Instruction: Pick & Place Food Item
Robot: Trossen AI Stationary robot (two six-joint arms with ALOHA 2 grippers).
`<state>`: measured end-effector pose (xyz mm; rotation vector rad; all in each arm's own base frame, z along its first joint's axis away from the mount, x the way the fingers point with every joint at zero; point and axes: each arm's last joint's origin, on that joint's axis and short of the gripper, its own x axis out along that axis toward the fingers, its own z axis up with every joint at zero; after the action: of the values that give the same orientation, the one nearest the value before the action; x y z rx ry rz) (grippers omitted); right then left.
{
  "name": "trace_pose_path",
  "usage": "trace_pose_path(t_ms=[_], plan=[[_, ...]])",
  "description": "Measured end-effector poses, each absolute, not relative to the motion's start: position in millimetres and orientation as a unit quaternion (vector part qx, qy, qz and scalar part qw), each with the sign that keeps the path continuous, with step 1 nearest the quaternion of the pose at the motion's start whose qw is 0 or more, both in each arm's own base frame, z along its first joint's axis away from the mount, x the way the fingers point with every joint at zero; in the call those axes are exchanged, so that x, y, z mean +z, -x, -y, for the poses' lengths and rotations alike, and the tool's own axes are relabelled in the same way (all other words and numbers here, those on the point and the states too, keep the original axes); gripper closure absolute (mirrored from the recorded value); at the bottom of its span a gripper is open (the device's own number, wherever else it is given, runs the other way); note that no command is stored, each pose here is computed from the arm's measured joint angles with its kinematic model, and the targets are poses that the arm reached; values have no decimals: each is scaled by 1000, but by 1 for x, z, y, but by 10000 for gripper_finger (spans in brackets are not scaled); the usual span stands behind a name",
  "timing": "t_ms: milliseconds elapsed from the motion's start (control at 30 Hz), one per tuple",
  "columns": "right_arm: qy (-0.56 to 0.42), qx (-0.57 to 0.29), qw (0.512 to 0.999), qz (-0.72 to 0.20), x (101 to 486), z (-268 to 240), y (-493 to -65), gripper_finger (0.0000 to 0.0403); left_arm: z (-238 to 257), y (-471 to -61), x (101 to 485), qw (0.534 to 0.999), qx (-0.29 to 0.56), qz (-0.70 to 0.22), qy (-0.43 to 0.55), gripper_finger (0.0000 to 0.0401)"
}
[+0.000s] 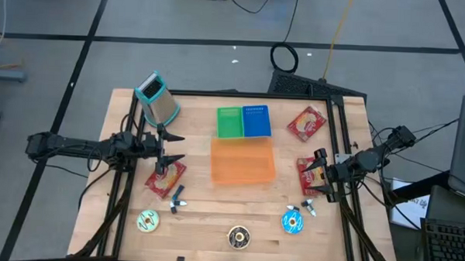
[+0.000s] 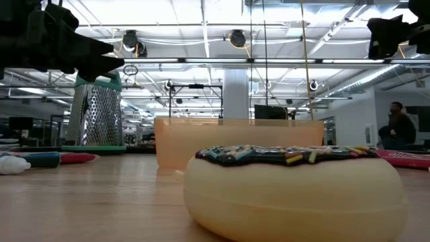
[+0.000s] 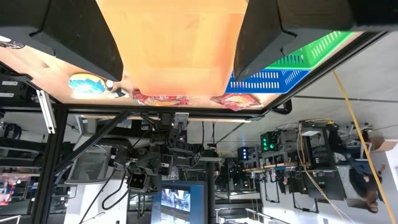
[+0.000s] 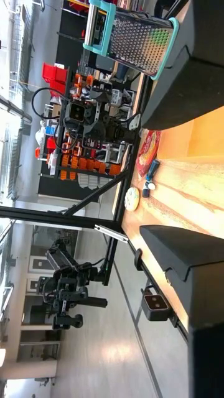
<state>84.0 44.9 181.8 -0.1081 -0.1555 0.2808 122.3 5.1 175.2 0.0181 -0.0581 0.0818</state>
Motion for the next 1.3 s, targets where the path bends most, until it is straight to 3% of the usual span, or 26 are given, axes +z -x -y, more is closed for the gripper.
trace_pose_path(t_ms=[367,533,633,900,1133,1300], plan=[[49,104,990,76,182,-43,-84,149,-5,-122,175,999,41,29,-9,95],[-122,185,973,66,185,-46,-83,149,-5,-122,175,999,41,29,-9,95],[-165,194,964,80,190,-46,-82,149,-5,-122,175,999,41,29,-9,95],[-188,200,950,151,204,-44,-78,149,-5,-122,175,999,41,29,-9,95],[-191,197,949,156,205,-43,-78,149,-5,-122,175,999,41,29,-9,95],[-167,141,963,159,204,-41,-79,149,-5,-122,175,999,41,29,-9,95]])
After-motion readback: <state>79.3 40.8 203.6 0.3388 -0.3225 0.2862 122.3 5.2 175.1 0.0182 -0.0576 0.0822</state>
